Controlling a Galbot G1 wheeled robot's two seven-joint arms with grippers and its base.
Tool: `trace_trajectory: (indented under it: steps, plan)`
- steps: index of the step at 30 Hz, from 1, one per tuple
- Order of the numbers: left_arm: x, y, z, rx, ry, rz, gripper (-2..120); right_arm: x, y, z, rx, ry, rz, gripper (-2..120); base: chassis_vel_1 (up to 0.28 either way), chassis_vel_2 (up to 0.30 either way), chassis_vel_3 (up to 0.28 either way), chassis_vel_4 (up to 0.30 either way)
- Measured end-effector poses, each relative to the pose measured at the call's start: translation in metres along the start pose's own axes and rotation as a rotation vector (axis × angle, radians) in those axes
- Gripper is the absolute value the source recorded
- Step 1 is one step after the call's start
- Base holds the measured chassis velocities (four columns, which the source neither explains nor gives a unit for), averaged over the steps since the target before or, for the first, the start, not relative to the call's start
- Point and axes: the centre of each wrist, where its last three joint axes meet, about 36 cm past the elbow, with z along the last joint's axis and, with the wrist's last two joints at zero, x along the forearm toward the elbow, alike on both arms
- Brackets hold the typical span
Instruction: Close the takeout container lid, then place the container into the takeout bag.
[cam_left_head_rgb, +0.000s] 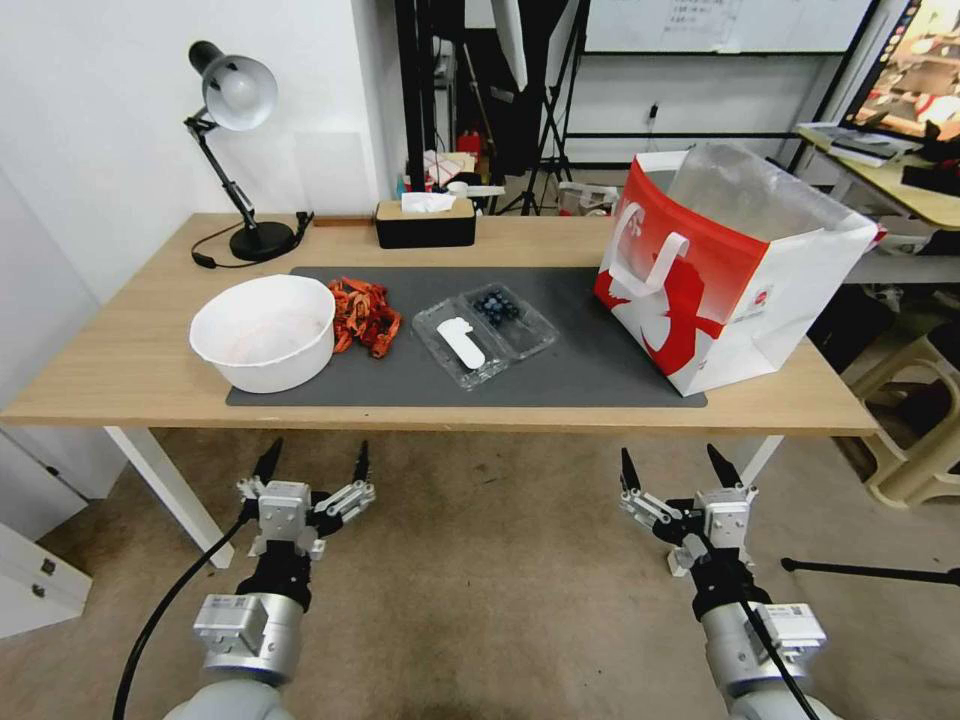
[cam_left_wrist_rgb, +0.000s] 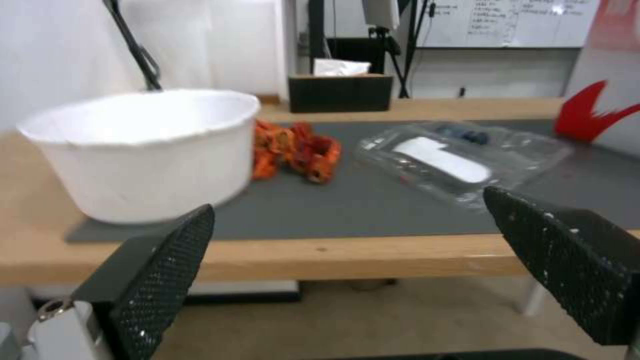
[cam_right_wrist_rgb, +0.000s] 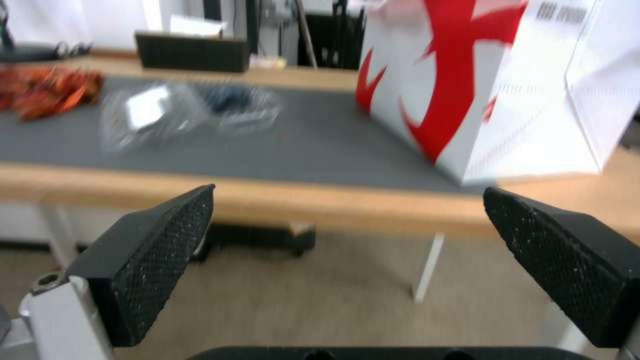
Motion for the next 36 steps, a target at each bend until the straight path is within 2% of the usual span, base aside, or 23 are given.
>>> trace_trajectory:
  steps: [1,2,7,13,21,25,28,31,33,34,36]
  plan:
    - [0.0,-0.001,-0.001,0.006,0.004,0.002,100,0.001,0.001,0.0,0.0,0.002,0.0,100,0.0,0.0,0.0,0.0]
    - [0.005,-0.009,-0.006,0.045,0.034,0.021,100,0.014,0.005,-0.004,-0.002,0.025,-0.001,100,0.0,0.0,0.0,0.0]
    - [0.005,-0.015,0.003,0.072,0.089,0.03,100,0.015,0.0,-0.006,0.008,0.013,-0.008,100,0.0,0.0,0.0,0.0]
    - [0.001,-0.01,0.01,0.056,0.094,0.018,100,0.014,-0.002,-0.006,0.011,0.006,-0.007,100,0.0,0.0,0.0,0.0]
    - [-0.004,-0.007,0.015,0.045,0.062,0.002,100,0.009,-0.008,-0.006,-0.01,-0.019,-0.028,100,0.0,0.0,0.0,0.0]
    - [-0.004,-0.005,0.016,0.041,0.056,-0.002,100,-0.01,-0.019,-0.003,-0.073,-0.069,-0.102,100,0.0,0.0,0.0,0.0]
    - [-0.004,-0.004,0.016,0.039,0.048,-0.01,100,-0.041,-0.035,0.006,-0.124,-0.117,-0.193,100,0.0,0.0,0.0,0.0]
    - [-0.003,-0.004,0.016,0.039,0.047,-0.015,100,-0.065,-0.048,0.009,-0.134,-0.149,-0.242,100,0.0,0.0,0.0,0.0]
    - [-0.002,-0.004,0.019,0.043,0.046,-0.026,100,-0.098,-0.063,0.007,-0.143,-0.179,-0.289,100,0.0,0.0,0.0,0.0]
    - [-0.002,-0.004,0.019,0.043,0.046,-0.026,100,-0.098,-0.063,0.007,-0.143,-0.179,-0.289,100,0.0,0.0,0.0,0.0]
    - [-0.003,-0.002,0.023,0.041,0.041,-0.036,100,-0.123,-0.069,0.003,-0.156,-0.19,-0.311,100,0.0,0.0,0.0,0.0]
